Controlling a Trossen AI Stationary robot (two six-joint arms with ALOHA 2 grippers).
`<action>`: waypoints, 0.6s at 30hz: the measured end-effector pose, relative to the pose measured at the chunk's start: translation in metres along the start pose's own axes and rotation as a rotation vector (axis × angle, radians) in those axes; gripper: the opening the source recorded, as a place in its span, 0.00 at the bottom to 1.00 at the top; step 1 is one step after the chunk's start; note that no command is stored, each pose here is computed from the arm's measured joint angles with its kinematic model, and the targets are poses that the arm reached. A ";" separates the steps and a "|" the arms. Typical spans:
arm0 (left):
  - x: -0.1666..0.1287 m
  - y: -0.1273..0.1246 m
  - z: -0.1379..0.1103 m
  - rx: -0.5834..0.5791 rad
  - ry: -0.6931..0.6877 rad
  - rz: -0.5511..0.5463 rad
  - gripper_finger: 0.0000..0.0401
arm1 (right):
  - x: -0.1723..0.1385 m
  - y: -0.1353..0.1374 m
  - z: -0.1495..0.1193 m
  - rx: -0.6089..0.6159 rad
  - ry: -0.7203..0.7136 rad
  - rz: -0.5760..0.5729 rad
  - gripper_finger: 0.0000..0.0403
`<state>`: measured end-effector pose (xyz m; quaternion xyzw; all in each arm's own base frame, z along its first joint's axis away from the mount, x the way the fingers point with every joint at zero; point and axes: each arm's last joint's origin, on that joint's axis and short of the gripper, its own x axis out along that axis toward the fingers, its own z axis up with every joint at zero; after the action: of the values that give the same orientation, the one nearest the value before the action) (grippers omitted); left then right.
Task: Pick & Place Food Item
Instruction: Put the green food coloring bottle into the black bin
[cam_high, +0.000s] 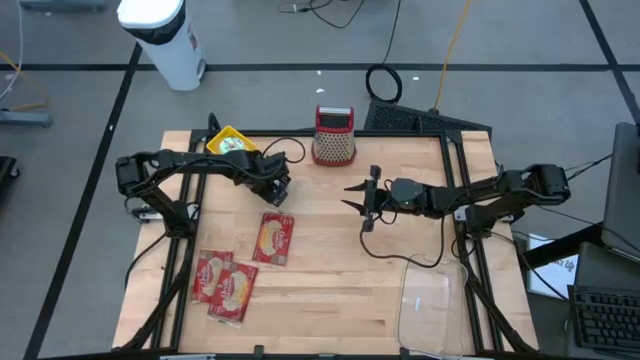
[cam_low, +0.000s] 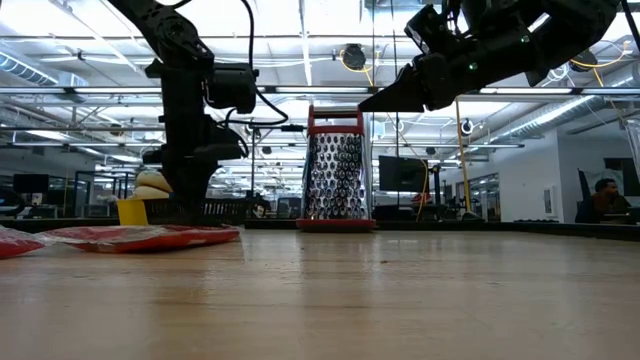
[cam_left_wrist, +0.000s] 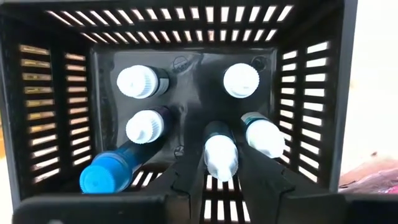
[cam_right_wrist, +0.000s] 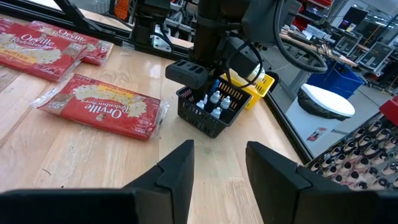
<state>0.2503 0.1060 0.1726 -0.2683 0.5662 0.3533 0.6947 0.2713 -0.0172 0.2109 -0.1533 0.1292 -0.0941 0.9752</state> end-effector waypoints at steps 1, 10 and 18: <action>0.000 0.000 0.000 0.000 0.000 0.000 0.25 | 0.000 0.000 0.000 0.000 0.000 0.000 0.34; 0.000 0.000 0.000 0.020 0.000 -0.001 0.24 | 0.000 0.000 0.000 0.000 0.000 0.000 0.34; -0.002 0.002 0.001 0.030 -0.007 -0.004 0.27 | 0.000 0.000 0.000 0.000 0.000 0.000 0.34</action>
<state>0.2494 0.1073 0.1749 -0.2577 0.5686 0.3442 0.7013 0.2713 -0.0172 0.2109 -0.1533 0.1291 -0.0941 0.9752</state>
